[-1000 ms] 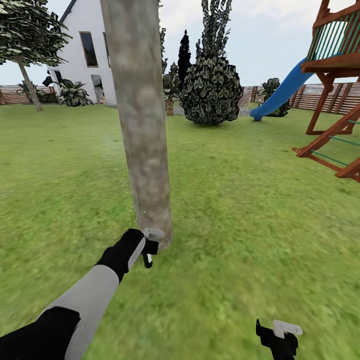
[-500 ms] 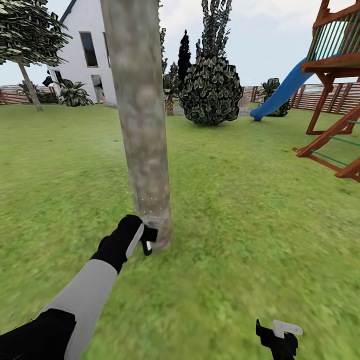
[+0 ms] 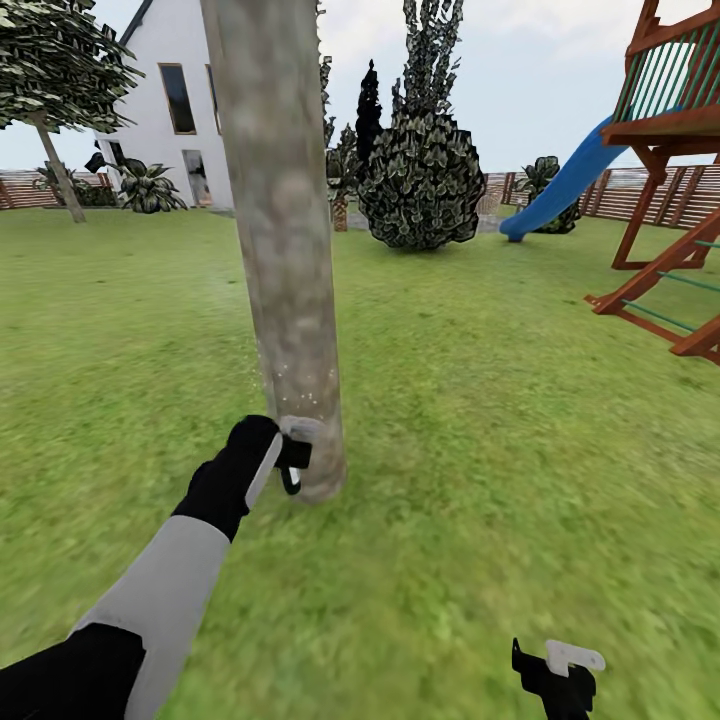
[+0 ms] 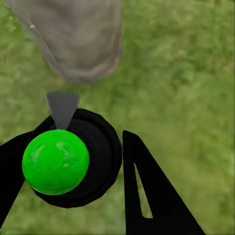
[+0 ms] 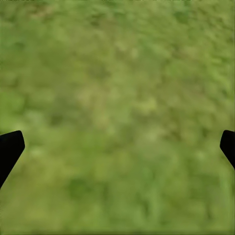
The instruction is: In the garden, pick up the pesticide atomizer on the floor and spray pesticide onto both trees until each tree trunk is fully covered.
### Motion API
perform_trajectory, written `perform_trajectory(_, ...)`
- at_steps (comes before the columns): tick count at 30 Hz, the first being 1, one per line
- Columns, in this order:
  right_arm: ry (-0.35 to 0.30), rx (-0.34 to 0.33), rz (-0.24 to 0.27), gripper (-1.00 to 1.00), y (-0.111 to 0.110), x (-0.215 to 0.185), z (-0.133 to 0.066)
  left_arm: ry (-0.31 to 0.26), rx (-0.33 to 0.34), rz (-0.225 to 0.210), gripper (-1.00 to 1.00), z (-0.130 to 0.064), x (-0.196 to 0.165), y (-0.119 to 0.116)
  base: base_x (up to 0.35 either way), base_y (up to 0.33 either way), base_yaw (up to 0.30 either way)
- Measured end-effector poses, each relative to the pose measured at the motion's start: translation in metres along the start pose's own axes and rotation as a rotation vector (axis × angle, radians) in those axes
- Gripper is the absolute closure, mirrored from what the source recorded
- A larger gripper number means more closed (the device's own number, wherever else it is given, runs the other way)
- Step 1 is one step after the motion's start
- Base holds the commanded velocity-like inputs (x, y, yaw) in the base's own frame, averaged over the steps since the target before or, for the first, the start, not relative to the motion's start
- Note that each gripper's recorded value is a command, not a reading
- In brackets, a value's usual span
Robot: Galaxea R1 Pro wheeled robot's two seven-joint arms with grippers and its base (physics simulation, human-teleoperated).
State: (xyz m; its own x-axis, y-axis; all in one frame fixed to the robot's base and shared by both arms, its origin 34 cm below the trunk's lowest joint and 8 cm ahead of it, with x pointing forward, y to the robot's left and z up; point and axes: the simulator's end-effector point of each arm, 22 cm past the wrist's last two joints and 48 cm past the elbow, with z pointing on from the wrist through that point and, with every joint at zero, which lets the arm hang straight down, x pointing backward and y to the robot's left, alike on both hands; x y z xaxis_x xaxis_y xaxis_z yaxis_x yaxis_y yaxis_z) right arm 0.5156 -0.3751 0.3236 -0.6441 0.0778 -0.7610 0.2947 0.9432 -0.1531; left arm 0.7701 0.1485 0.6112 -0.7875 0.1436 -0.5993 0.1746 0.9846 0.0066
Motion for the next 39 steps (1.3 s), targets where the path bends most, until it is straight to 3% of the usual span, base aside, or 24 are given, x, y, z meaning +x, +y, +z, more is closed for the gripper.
perform_trajectory(2,0.000,-0.001,0.000,-1.00,0.000,0.000,0.000,-0.034,-0.017,-0.003,1.00,-0.008,-0.011,0.011,0.000,0.000,0.000)
perform_trajectory(4,0.001,-0.001,0.000,-1.00,0.000,0.000,0.000,-0.053,-0.070,-0.003,1.00,-0.015,-0.016,0.044,0.000,0.000,0.000)
perform_trajectory(6,0.001,-0.001,0.000,-1.00,0.000,0.000,0.000,-0.060,-0.082,-0.010,1.00,-0.018,-0.018,0.056,0.000,0.000,0.000)
perform_trajectory(8,0.001,-0.001,0.000,-1.00,0.000,0.001,0.000,-0.073,-0.055,-0.012,1.00,-0.020,-0.023,0.043,0.000,0.000,0.000)
perform_trajectory(10,0.001,-0.001,0.000,-1.00,0.000,0.001,0.000,-0.091,0.000,-0.007,1.00,-0.024,-0.035,0.008,0.000,0.000,0.000)
perform_trajectory(12,0.001,-0.001,0.000,-1.00,0.000,0.000,0.000,-0.107,0.025,0.000,1.00,-0.029,-0.046,-0.013,0.000,0.000,0.000)
perform_trajectory(18,0.002,-0.001,0.000,-1.00,0.001,0.001,0.000,-0.159,-0.072,-0.001,1.00,-0.044,-0.057,0.046,0.000,0.000,0.000)
perform_trajectory(23,0.001,-0.002,0.000,-1.00,0.001,0.001,0.000,-0.186,-0.013,0.009,1.00,-0.051,-0.072,0.005,0.000,0.000,0.000)
perform_trajectory(26,0.001,-0.003,0.001,-1.00,0.002,0.001,0.000,-0.219,-0.068,0.029,1.00,-0.061,-0.083,0.018,0.000,0.000,0.000)
perform_trajectory(29,0.001,-0.003,0.000,-1.00,0.002,0.001,0.000,-0.260,-0.125,-0.002,1.00,-0.076,-0.091,0.057,0.000,0.000,0.000)
perform_trajectory(30,0.002,-0.003,0.000,-1.00,0.002,0.001,0.000,-0.267,-0.123,-0.010,1.00,-0.078,-0.092,0.060,0.000,0.000,0.000)
perform_trajectory(32,0.002,-0.003,0.000,-1.00,0.002,0.001,0.000,-0.268,-0.112,-0.014,1.00,-0.078,-0.092,0.056,0.000,0.000,0.000)
perform_trajectory(35,0.001,-0.003,0.001,-1.00,0.002,0.001,0.000,-0.280,-0.030,-0.012,1.00,-0.080,-0.102,0.004,0.000,0.000,0.000)
perform_trajectory(39,0.002,-0.003,0.000,-1.00,0.002,0.001,0.000,-0.290,-0.068,0.011,1.00,-0.084,-0.108,0.004,0.000,0.000,0.000)
